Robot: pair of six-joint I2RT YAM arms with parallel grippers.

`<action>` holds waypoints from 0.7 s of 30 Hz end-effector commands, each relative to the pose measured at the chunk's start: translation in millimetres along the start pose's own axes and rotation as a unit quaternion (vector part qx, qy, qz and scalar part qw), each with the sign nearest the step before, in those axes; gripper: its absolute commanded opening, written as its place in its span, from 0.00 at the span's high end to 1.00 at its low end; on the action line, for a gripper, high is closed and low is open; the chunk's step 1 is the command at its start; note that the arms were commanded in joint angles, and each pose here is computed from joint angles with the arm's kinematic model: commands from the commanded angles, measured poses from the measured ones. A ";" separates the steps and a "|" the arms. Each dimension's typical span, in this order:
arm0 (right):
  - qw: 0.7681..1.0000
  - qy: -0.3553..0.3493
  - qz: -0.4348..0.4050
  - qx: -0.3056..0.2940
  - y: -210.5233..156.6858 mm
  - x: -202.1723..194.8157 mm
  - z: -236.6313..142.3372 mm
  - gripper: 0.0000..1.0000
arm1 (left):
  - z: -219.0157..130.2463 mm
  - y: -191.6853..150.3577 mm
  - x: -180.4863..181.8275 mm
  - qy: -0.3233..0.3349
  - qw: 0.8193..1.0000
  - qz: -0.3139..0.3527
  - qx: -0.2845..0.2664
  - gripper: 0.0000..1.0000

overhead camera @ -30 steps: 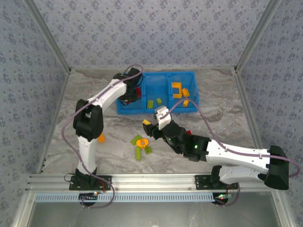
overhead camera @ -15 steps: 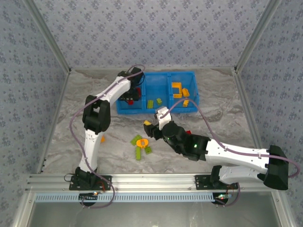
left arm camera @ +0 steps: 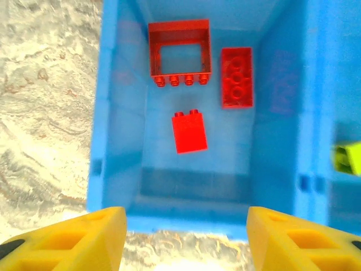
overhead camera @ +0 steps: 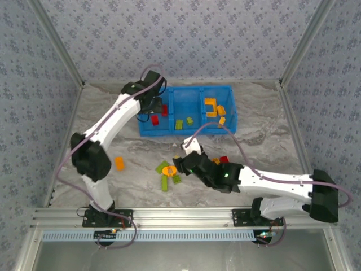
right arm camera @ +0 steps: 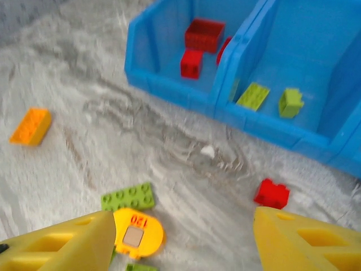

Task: Sort the legos into containers by color

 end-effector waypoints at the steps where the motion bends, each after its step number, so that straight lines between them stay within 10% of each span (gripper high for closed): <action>1: 0.999 0.004 -0.005 0.038 -4.1 16.2 3.2 0.33 | -32.0 -18.9 14.0 -0.021 1.000 -0.009 -0.011 0.41; 21: 0.934 0.066 -0.101 0.336 -30.9 74.1 142.6 0.09 | -155.4 -149.2 188.0 -0.122 0.978 -0.144 -0.092 0.37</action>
Point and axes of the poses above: each hand's point on the last joint's axis, 136 mm out from that joint toward the fingers, its own z axis out along the fingers, its own x axis along the line the jaws close on, y = z × x, the point moved 7 cm from there along -z, back along the fingers, and after that the axes turned 11 degrees about -z, right-handed, at the moved point
